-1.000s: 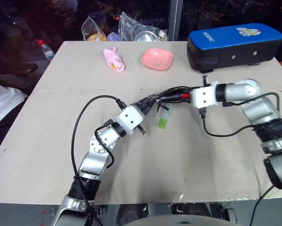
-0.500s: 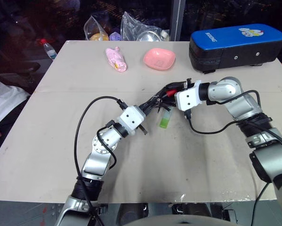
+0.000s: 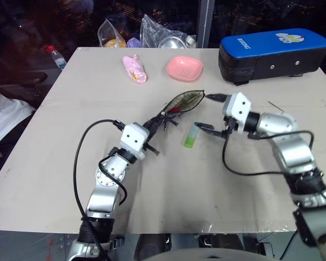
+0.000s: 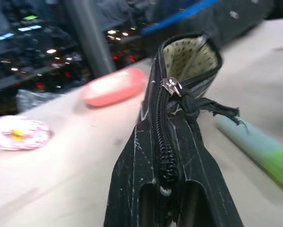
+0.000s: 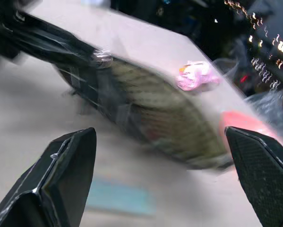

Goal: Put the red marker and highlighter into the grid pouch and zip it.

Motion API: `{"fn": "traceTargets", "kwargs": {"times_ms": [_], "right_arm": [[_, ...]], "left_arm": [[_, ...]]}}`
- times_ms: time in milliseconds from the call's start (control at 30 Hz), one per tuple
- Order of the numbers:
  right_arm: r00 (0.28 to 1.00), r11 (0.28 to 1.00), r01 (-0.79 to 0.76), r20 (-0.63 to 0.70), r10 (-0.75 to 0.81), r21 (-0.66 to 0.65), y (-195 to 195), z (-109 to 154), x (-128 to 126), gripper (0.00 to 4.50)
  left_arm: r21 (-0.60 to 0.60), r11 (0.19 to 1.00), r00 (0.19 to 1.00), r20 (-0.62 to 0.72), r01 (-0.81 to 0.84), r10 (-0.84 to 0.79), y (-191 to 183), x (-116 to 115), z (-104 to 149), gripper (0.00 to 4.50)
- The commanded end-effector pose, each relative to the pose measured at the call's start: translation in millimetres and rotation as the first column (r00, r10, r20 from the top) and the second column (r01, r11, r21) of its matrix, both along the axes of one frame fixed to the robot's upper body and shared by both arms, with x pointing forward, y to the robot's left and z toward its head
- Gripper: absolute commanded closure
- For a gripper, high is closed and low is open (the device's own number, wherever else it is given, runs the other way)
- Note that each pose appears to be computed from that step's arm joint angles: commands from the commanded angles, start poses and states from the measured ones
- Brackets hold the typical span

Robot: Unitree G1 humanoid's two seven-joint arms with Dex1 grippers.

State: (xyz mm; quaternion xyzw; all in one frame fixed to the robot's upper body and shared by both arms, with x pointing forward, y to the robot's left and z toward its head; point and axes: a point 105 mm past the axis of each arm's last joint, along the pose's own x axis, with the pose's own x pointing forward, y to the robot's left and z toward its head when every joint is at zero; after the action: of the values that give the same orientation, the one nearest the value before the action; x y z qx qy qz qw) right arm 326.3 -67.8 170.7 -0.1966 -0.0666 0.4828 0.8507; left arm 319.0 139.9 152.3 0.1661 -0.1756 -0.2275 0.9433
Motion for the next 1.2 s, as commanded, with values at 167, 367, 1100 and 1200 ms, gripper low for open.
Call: {"fn": "traceTargets", "kwargs": {"times_ms": [167, 367, 1100, 1200], "right_arm": [[0.924, 0.95, 0.303, -0.268, -0.274, 0.071, 17, -33, 12, 0.09], [0.833, 0.899, 0.438, -0.379, -0.403, 0.008, 32, -52, 24, 0.09], [0.675, 0.87, 0.453, -0.564, -0.476, -0.194, 46, -84, 16, 2.72], [0.684, 0.876, 0.443, -0.559, -0.468, -0.192, 45, -82, 15, 4.09]], "left_arm": [[-0.016, 0.999, 0.995, 0.087, -0.052, 0.053, 18, 6, 32, 4.5], [-0.007, 0.998, 0.994, 0.09, -0.056, 0.057, 18, 8, 34, 4.5], [0.016, 0.999, 0.996, 0.083, -0.043, 0.041, 12, 8, 31, 4.5], [0.015, 0.999, 0.996, 0.081, -0.039, 0.037, 10, 8, 30, 4.5]]}}
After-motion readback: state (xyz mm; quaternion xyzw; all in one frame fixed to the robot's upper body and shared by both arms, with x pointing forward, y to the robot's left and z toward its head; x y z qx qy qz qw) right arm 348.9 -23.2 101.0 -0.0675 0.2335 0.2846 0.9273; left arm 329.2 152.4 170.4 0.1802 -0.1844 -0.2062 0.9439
